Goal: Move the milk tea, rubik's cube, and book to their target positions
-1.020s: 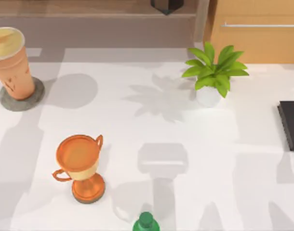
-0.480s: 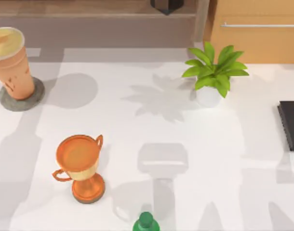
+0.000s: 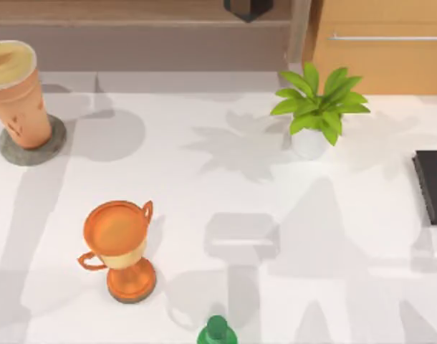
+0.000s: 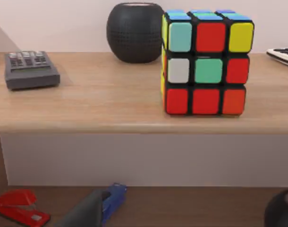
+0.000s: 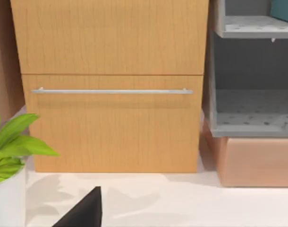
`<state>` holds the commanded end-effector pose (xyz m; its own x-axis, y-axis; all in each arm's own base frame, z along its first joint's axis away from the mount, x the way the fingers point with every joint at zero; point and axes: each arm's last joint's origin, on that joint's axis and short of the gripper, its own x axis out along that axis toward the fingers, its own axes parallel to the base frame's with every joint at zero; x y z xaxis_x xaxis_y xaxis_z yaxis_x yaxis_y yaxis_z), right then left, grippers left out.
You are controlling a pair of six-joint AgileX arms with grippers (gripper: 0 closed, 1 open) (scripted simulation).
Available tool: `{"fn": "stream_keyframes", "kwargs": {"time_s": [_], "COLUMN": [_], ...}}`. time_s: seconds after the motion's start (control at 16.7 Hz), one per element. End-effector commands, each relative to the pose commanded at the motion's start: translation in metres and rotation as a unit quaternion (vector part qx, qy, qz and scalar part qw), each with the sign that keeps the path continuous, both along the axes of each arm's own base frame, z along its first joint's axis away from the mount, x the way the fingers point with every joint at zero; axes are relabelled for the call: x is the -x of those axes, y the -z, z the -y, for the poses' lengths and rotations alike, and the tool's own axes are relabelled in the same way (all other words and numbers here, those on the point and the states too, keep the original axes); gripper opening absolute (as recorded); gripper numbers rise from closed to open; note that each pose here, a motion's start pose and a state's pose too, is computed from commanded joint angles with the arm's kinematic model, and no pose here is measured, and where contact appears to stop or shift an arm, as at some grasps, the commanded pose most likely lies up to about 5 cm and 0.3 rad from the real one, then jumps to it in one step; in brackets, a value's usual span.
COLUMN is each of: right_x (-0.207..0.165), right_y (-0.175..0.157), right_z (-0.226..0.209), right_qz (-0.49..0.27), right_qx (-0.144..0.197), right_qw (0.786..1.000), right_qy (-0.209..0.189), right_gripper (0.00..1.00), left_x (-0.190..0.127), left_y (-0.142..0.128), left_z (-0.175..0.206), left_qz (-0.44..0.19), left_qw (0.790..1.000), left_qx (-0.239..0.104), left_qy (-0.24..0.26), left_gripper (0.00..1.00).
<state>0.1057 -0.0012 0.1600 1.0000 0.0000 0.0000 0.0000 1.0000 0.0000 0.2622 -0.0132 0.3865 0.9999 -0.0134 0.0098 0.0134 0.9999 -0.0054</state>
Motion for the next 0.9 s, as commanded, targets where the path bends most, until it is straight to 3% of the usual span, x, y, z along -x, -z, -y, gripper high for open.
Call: {"fn": "stream_keyframes", "kwargs": {"time_s": [0.18,0.42,0.66,0.9], "right_x": [0.0,0.0,0.0,0.0], "right_y": [0.0,0.0,0.0,0.0], "right_z": [0.0,0.0,0.0,0.0], "right_qz": [0.0,0.0,0.0,0.0], "right_qx": [0.0,0.0,0.0,0.0], "right_qw": [1.0,1.0,1.0,1.0], "right_qy": [0.0,0.0,0.0,0.0], "right_gripper": [1.0,1.0,1.0,1.0], "left_x": [0.063,0.125,0.152,0.156], "left_y": [0.035,0.108,0.182,0.222], "left_z": [-0.005,-0.009,-0.011,-0.012], "left_qz": [0.002,0.0,-0.003,-0.005], "left_qw": [1.0,1.0,1.0,1.0], "left_qx": [0.0,-0.001,-0.002,-0.003], "left_qy": [0.0,-0.002,-0.004,-0.006], "left_gripper": [1.0,1.0,1.0,1.0]}}
